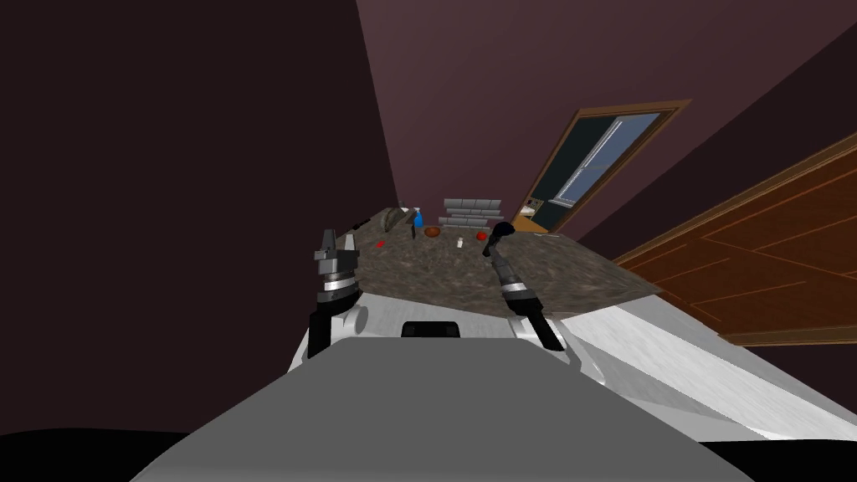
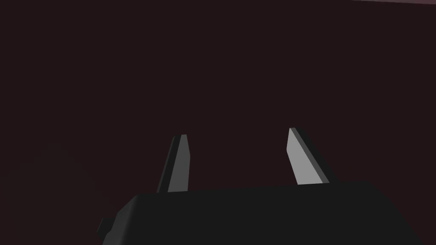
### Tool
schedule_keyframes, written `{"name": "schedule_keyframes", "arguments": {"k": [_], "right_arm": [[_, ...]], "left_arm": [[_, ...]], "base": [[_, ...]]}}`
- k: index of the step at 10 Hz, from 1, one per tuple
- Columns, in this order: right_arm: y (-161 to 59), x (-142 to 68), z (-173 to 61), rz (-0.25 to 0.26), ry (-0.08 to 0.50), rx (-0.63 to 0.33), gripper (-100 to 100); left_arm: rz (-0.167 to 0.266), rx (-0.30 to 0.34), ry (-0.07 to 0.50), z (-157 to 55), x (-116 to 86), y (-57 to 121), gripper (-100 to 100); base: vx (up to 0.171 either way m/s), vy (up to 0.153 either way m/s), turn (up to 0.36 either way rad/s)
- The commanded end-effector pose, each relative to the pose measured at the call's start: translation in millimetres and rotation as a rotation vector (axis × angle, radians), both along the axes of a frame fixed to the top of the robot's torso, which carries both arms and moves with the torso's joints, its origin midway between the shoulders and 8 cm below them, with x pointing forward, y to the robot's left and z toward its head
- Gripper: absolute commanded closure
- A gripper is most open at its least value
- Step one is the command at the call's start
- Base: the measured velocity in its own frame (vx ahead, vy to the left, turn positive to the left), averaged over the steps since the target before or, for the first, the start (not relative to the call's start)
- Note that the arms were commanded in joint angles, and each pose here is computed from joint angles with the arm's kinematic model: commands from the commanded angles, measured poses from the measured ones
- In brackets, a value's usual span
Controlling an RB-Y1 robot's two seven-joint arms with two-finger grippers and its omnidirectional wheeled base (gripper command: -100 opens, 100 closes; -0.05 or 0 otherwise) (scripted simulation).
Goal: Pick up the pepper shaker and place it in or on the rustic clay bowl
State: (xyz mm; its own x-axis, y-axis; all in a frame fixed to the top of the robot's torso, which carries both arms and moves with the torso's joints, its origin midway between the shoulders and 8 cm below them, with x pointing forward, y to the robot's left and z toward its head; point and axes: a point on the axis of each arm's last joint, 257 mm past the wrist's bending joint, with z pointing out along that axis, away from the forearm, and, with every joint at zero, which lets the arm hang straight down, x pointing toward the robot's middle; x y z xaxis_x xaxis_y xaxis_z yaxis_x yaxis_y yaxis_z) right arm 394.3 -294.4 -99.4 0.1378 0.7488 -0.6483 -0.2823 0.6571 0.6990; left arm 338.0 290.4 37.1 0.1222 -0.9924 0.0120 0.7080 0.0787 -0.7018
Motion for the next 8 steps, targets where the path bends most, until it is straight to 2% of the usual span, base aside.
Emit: {"name": "schedule_keyframes", "arguments": {"k": [1,2,3,4,6,7,8], "right_arm": [[-11.0,6.1,-33.3,-0.023,0.093,-0.057,-100],[-12.1,6.6,-35.2,-0.028,0.101,-0.057,-100],[-21.5,9.5,-57.3,-0.044,0.164,-0.097,-100],[-21.5,9.5,-57.3,-0.044,0.164,-0.097,-100],[-42.5,11.7,-98.8,-0.072,0.281,-0.184,-100],[-44.3,11.8,-101.3,-0.078,0.291,-0.183,-100],[-57.5,11.3,-121.4,-0.095,0.351,-0.229,-100]], "left_arm": [[0.0,0.0,0.0,0.0,0.0,0.0,0],[0.0,0.0,0.0,0.0,0.0,0.0,0],[0.0,0.0,0.0,0.0,0.0,0.0,0],[0.0,0.0,0.0,0.0,0.0,0.0,0],[0.0,0.0,0.0,0.0,0.0,0.0,0],[0.0,0.0,0.0,0.0,0.0,0.0,0],[0.0,0.0,0.0,0.0,0.0,0.0,0]], "base": [[-0.076,0.052,0.134],[-0.062,0.031,0.048],[-0.061,0.026,0.092],[-0.041,0.022,0.054],[-0.05,0.04,0.143],[-0.04,0.045,0.055],[-0.027,0.05,0.102]]}}
